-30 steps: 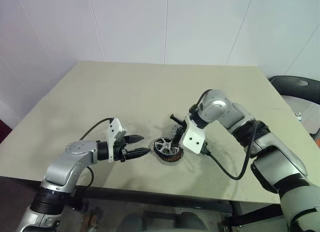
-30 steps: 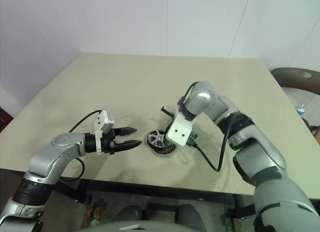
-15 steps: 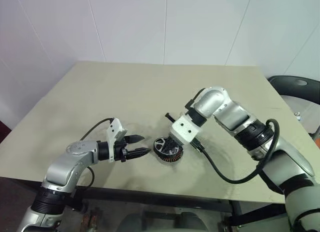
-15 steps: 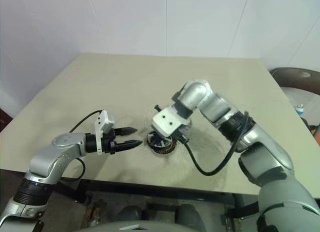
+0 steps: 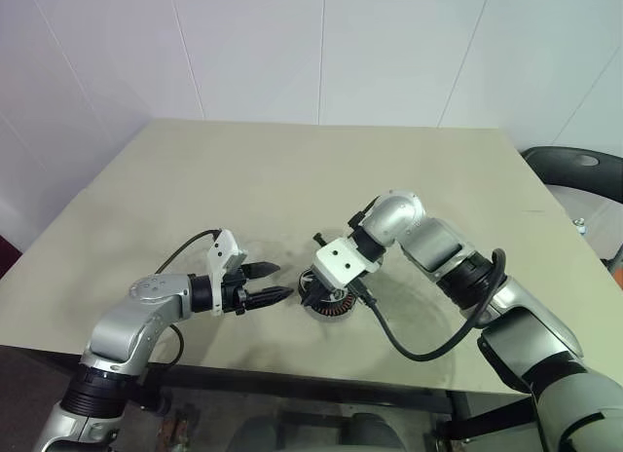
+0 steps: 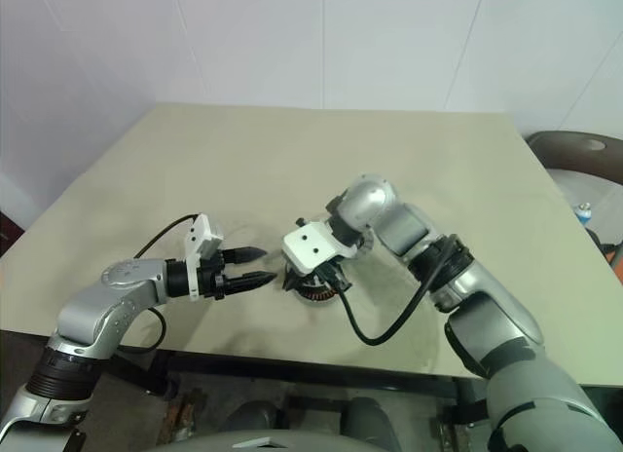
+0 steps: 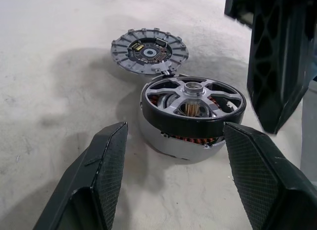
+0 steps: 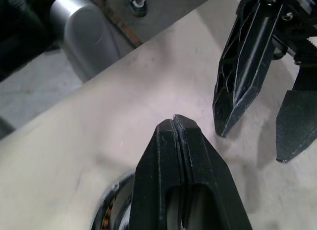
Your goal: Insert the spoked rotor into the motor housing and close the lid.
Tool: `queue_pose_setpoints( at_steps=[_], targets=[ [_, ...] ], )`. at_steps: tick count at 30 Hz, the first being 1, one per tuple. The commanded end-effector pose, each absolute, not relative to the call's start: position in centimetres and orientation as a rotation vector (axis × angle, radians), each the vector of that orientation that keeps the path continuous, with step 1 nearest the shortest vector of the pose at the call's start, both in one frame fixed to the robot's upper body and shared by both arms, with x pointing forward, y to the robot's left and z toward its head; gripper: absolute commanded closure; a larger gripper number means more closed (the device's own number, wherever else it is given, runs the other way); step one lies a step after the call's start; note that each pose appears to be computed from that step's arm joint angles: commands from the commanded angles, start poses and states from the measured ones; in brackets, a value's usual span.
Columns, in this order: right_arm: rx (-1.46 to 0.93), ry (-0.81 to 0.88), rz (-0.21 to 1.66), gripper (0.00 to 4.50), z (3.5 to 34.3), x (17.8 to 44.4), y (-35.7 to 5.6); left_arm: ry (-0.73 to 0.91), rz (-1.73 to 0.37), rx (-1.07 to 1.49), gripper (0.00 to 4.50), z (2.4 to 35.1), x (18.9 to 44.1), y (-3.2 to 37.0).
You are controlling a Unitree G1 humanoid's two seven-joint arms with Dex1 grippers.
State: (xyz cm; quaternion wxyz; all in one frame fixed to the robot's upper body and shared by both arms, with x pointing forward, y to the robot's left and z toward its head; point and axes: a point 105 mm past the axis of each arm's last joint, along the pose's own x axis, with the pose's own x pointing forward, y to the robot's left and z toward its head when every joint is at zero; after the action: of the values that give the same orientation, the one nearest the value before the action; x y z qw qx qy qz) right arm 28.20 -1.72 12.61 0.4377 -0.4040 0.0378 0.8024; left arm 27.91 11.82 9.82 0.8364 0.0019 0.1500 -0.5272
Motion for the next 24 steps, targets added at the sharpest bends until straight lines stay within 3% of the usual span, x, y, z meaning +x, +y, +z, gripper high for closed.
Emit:
queue_pose_setpoints(
  at_steps=[1,6,16,24],
  targets=[
    [-0.994,0.056,1.950,4.48,13.6,28.6,-0.9,0.273,-1.116,0.010,1.25,11.0,28.0,12.0],
    [-0.986,0.055,1.917,4.48,13.6,29.1,-0.4,0.274,-1.115,0.011,1.25,11.0,28.1,12.0],
    [-1.304,-0.109,1.794,4.48,12.8,31.9,-1.6,0.269,-1.110,0.010,1.25,11.1,28.2,11.9],
    [-1.451,-0.095,1.863,4.48,12.3,31.4,-4.5,0.271,-1.102,0.008,1.25,11.0,28.3,12.0]
  ],
)
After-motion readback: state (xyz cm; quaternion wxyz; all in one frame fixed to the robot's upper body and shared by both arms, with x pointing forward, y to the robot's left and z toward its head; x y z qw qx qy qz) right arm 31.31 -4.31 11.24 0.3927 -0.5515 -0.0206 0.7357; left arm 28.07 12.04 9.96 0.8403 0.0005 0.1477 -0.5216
